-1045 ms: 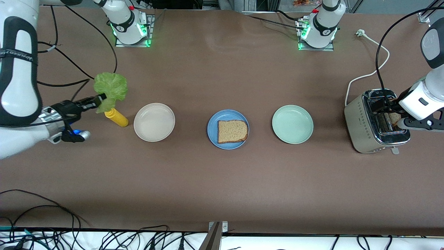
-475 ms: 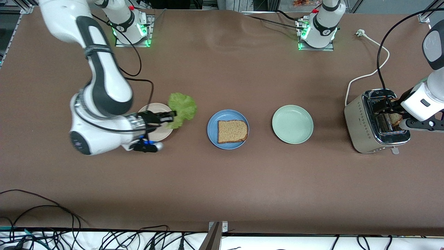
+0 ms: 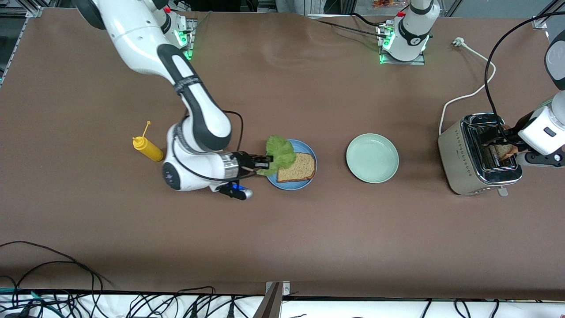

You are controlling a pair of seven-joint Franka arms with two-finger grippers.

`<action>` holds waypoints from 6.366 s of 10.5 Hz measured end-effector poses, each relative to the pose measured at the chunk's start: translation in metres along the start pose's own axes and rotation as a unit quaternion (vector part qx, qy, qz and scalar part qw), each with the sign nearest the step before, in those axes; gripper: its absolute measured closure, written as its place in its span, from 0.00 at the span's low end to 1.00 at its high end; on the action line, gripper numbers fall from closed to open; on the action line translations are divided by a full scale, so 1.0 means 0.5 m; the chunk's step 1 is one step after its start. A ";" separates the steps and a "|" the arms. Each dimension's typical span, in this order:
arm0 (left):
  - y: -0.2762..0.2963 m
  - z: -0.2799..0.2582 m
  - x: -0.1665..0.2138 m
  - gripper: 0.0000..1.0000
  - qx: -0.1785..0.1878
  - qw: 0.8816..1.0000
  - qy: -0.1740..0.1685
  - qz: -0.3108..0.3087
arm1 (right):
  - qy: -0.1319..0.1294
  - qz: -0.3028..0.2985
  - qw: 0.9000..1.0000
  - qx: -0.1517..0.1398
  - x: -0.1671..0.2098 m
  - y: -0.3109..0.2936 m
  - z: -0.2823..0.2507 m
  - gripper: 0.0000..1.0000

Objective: Make sandwich in blue plate with both arms
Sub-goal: 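Carry the lettuce over the bread and release it on the blue plate, then withdraw the right gripper back toward the mustard bottle, then grasp the yellow mustard bottle with the right gripper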

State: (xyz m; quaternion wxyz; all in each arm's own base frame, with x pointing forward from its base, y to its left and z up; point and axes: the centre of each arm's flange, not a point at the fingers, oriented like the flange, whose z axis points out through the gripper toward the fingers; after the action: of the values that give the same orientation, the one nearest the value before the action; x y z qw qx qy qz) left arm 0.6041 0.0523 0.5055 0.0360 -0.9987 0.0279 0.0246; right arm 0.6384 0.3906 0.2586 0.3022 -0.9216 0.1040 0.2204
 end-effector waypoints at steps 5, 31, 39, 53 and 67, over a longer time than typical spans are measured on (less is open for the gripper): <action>-0.035 0.011 -0.003 0.00 -0.001 1.000 -0.005 -0.015 | 0.038 0.024 0.999 0.015 0.004 -0.021 0.124 0.67; -0.263 0.257 -0.068 0.00 -0.037 0.992 -0.119 -0.035 | -0.038 -0.081 0.947 -0.310 0.042 0.466 -0.556 0.00; -0.261 0.262 -0.072 0.00 -0.040 0.991 -0.127 -0.034 | -0.057 -0.447 0.877 -0.169 0.040 0.687 -0.766 0.00; -0.196 0.216 -0.083 0.00 -0.030 0.996 -0.086 -0.006 | 0.077 -0.830 0.544 0.092 0.021 0.969 -0.431 0.00; -0.236 0.238 -0.106 0.00 -0.025 0.997 -0.067 -0.023 | 0.167 -0.804 0.556 0.126 0.032 0.948 -0.374 0.76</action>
State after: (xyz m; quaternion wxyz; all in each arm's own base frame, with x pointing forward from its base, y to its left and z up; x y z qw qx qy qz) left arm 0.5525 0.1817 0.3981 0.0134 -0.9958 0.0018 0.0911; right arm 0.5629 -0.1002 0.1435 0.4442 -0.5952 -0.6048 -0.2875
